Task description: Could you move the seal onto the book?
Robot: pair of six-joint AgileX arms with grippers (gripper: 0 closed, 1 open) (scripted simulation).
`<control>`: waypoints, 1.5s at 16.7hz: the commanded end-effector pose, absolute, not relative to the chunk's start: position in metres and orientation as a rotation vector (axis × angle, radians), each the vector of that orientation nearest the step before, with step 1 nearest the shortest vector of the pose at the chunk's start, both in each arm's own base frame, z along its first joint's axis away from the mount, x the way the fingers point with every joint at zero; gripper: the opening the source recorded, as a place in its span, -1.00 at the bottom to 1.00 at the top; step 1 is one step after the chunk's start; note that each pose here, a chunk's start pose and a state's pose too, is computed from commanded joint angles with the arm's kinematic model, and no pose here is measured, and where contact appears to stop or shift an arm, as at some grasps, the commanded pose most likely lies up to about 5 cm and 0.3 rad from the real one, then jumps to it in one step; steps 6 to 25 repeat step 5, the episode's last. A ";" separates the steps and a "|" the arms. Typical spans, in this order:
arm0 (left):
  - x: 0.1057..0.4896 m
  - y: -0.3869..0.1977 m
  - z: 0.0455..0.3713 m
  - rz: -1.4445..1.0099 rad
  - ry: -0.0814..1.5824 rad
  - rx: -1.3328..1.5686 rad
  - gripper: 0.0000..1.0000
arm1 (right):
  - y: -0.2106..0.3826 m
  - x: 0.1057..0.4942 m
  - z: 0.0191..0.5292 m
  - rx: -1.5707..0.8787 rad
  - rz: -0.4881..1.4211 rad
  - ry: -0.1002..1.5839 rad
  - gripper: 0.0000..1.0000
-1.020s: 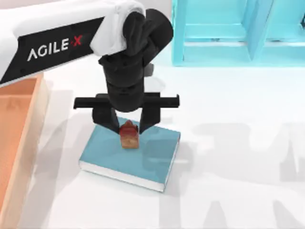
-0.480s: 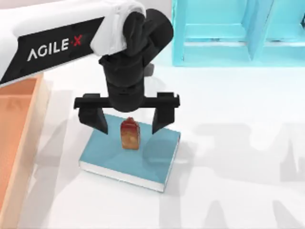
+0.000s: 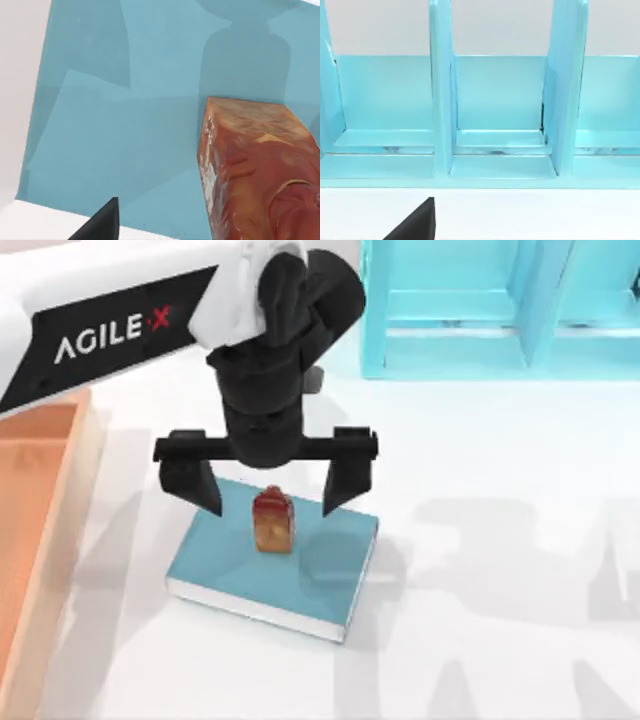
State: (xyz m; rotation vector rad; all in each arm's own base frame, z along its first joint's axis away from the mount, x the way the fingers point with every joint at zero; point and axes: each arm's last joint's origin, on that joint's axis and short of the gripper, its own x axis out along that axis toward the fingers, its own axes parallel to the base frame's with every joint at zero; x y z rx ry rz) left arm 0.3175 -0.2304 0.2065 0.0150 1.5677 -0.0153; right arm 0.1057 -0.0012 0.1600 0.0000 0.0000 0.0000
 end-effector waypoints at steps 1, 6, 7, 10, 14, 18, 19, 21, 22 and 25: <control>0.318 -0.230 0.212 -0.015 1.568 0.015 1.00 | -0.001 0.106 0.160 0.000 0.000 0.000 1.00; 0.317 -0.230 0.228 -0.016 1.567 0.014 1.00 | -0.001 0.106 0.160 0.000 0.000 0.000 1.00; 0.317 -0.230 0.228 -0.016 1.567 0.014 1.00 | -0.001 0.106 0.160 0.000 0.000 0.000 1.00; 0.317 -0.230 0.228 -0.016 1.567 0.014 1.00 | -0.001 0.106 0.160 0.000 0.000 0.000 1.00; 0.317 -0.230 0.228 -0.016 1.567 0.014 1.00 | -0.001 0.106 0.160 0.000 0.000 0.000 1.00; 0.317 -0.230 0.228 -0.016 1.567 0.014 1.00 | -0.001 0.106 0.160 0.000 0.000 0.000 1.00; 0.317 -0.230 0.228 -0.016 1.567 0.014 1.00 | -0.001 0.106 0.160 0.000 0.000 0.000 1.00; 0.317 -0.230 0.228 -0.016 1.567 0.014 1.00 | -0.001 0.106 0.160 0.000 0.000 0.000 1.00; 0.317 -0.230 0.228 -0.016 1.567 0.014 1.00 | -0.001 0.106 0.160 0.000 0.000 0.000 1.00; 0.317 -0.230 0.228 -0.016 1.567 0.014 1.00 | -0.001 0.106 0.160 0.000 0.000 0.000 1.00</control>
